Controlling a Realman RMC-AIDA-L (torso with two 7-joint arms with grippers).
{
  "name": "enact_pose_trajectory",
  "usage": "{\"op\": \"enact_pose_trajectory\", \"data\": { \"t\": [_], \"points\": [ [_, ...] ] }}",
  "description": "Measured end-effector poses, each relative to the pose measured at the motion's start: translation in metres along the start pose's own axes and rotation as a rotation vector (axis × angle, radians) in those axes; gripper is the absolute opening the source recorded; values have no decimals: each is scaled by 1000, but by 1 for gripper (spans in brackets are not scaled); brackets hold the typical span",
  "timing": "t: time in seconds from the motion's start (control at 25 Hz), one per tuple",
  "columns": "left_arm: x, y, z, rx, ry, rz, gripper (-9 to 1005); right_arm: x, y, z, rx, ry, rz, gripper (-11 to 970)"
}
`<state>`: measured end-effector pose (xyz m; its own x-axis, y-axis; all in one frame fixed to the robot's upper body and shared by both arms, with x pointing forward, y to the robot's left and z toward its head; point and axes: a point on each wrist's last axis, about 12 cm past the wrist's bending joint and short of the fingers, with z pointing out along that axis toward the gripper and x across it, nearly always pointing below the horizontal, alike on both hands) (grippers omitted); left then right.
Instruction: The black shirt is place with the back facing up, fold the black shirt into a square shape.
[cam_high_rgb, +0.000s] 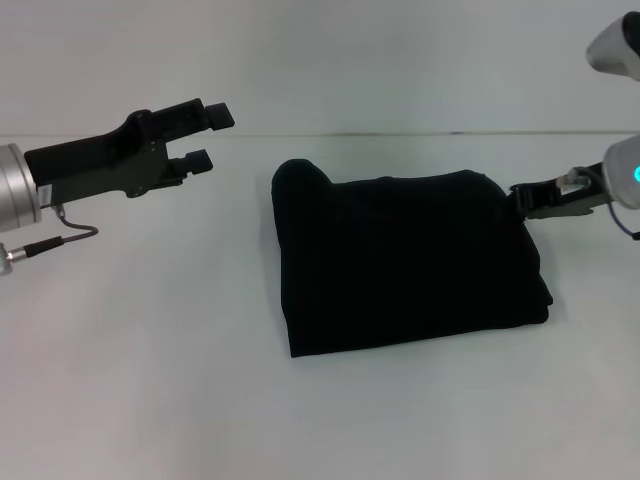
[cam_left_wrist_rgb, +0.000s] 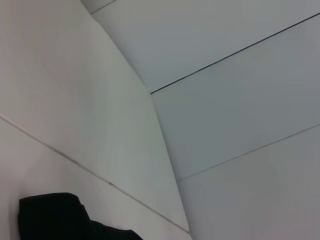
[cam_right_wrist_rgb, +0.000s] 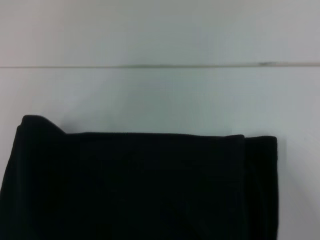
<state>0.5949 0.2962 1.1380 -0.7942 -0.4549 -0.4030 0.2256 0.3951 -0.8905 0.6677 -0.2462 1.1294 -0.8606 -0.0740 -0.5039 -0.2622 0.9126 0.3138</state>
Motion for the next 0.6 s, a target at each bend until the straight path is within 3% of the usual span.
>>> {"op": "enact_pose_trajectory", "data": {
  "t": [0.2, 0.36, 0.52, 0.6],
  "points": [
    [1, 1, 0, 1, 1, 6, 873, 5, -16, -17, -13, 37, 24, 91],
    [1, 2, 1, -5, -3, 4, 873, 13, -29, -29, -55, 1, 49, 317],
    [1, 2, 2, -4, -3, 6, 873, 19, -27, -24, -79, -10, 45, 556],
    [0, 2, 3, -1, -3, 7, 873, 20, -26, -22, -85, -14, 40, 578]
  ]
}}
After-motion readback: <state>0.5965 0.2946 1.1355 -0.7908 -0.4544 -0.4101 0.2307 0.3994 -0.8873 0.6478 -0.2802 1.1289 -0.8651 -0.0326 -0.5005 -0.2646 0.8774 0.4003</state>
